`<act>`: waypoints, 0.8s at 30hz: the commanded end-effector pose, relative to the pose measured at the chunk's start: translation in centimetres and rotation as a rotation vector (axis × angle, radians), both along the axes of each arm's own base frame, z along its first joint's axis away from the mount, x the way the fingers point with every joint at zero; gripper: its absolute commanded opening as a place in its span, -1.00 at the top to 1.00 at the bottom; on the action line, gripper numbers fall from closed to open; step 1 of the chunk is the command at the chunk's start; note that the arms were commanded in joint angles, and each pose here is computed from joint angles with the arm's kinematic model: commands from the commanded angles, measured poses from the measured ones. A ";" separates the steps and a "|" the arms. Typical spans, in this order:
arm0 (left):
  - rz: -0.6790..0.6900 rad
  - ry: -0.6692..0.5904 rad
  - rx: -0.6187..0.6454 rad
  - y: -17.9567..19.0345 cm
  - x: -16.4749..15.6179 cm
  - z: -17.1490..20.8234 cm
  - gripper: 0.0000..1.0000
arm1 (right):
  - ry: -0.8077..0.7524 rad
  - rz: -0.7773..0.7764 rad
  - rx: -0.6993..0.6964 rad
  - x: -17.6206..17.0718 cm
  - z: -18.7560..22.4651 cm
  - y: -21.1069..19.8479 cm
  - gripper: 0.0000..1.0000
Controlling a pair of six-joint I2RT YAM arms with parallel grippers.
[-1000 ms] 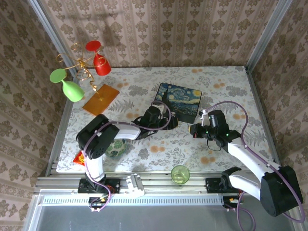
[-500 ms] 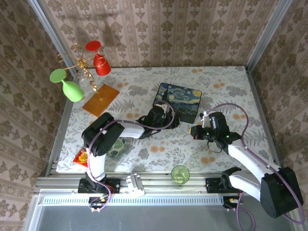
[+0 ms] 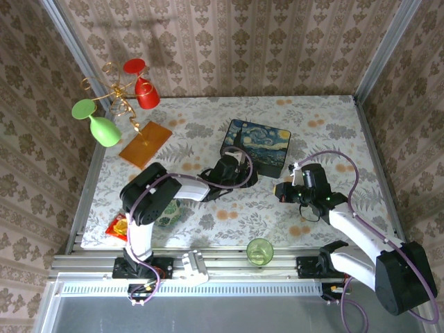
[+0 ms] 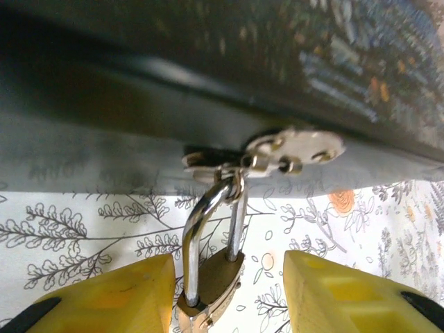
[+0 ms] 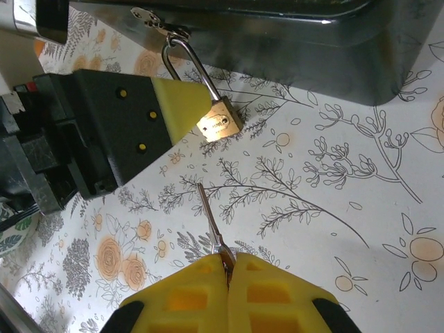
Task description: Unlock a padlock with a key
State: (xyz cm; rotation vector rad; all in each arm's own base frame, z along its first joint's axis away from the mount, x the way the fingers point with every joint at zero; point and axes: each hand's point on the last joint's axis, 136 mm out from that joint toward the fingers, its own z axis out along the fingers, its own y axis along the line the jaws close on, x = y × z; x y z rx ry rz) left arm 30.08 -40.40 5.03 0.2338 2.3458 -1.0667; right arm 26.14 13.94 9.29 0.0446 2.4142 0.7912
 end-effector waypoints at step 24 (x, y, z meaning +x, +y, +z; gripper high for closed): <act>-0.013 0.004 0.019 0.4 -0.8 -0.6 0.57 | -0.016 -0.032 0.005 0.0 -0.4 -0.6 1.00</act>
